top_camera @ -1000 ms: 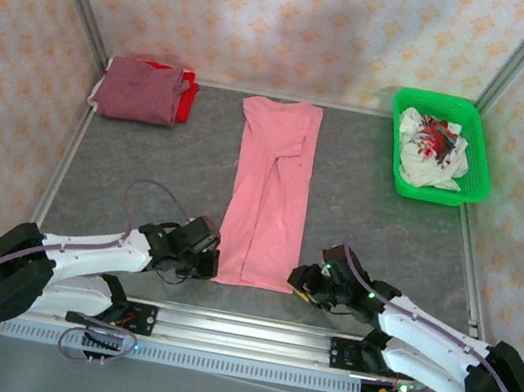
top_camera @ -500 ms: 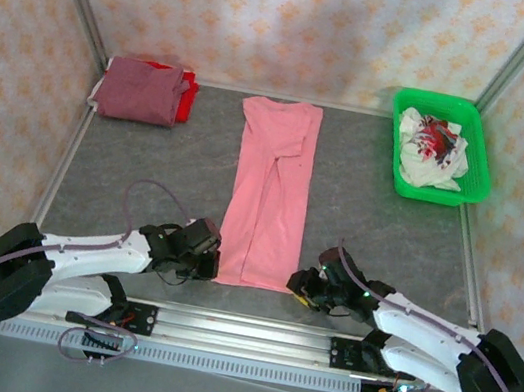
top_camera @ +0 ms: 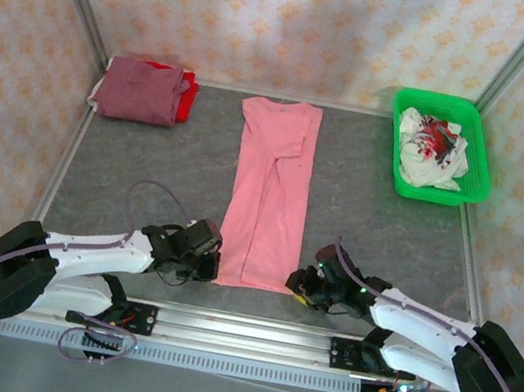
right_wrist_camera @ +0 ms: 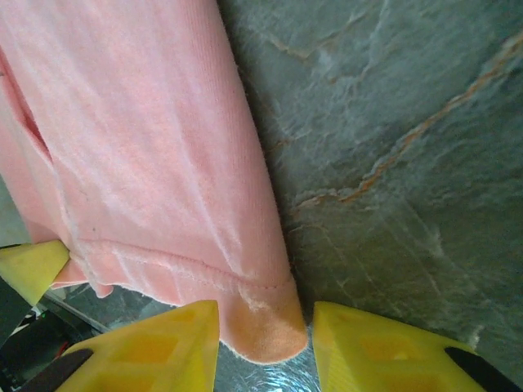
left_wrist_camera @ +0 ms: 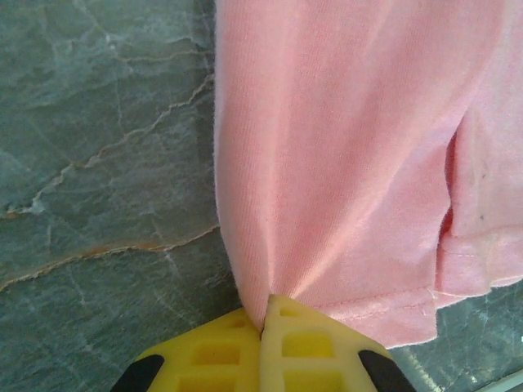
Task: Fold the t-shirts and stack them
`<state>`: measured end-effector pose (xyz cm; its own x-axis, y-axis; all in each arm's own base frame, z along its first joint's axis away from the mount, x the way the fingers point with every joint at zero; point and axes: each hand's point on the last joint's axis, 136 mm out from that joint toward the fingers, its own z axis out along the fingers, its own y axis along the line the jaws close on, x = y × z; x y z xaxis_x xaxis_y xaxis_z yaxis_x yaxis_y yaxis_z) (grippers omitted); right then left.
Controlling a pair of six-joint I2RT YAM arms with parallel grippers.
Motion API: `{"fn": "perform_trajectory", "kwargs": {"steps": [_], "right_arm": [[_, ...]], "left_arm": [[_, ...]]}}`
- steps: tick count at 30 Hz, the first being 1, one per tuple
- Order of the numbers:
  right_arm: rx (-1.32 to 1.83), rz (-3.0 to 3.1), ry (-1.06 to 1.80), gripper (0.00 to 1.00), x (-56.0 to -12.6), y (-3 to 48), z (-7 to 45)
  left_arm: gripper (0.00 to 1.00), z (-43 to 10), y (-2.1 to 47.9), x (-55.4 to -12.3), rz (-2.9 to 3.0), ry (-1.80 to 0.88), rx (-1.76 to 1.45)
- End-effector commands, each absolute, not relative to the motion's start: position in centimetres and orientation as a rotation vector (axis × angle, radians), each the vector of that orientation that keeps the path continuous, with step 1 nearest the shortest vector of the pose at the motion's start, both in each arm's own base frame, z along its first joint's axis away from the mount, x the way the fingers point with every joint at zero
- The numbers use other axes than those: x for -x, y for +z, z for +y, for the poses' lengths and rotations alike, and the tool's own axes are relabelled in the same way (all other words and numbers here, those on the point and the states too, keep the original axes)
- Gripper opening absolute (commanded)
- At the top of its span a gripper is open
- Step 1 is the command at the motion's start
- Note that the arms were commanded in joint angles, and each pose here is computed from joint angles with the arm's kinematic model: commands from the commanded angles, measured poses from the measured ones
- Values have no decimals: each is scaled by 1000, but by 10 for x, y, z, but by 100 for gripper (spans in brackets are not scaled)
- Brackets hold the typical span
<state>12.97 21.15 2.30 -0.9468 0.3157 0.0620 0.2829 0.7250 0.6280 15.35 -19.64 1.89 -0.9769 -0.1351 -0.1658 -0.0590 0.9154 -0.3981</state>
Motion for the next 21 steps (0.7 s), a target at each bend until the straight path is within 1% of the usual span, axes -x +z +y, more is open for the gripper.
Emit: {"fn": "perform_trajectory", "kwargs": {"steps": [1,11,21], "right_arm": [[-444,2800,1108,35,-143,38,232],[-469,2800,1092,30,-149,43,238],[-462,2816,1062,10,-149,45,237]], "left_arm": [[0,-190,16,-151,2884,-548,140],[0,-190,16,-151,2882,-553,136],[0,-188,19,-152,2869,-547,146]]}}
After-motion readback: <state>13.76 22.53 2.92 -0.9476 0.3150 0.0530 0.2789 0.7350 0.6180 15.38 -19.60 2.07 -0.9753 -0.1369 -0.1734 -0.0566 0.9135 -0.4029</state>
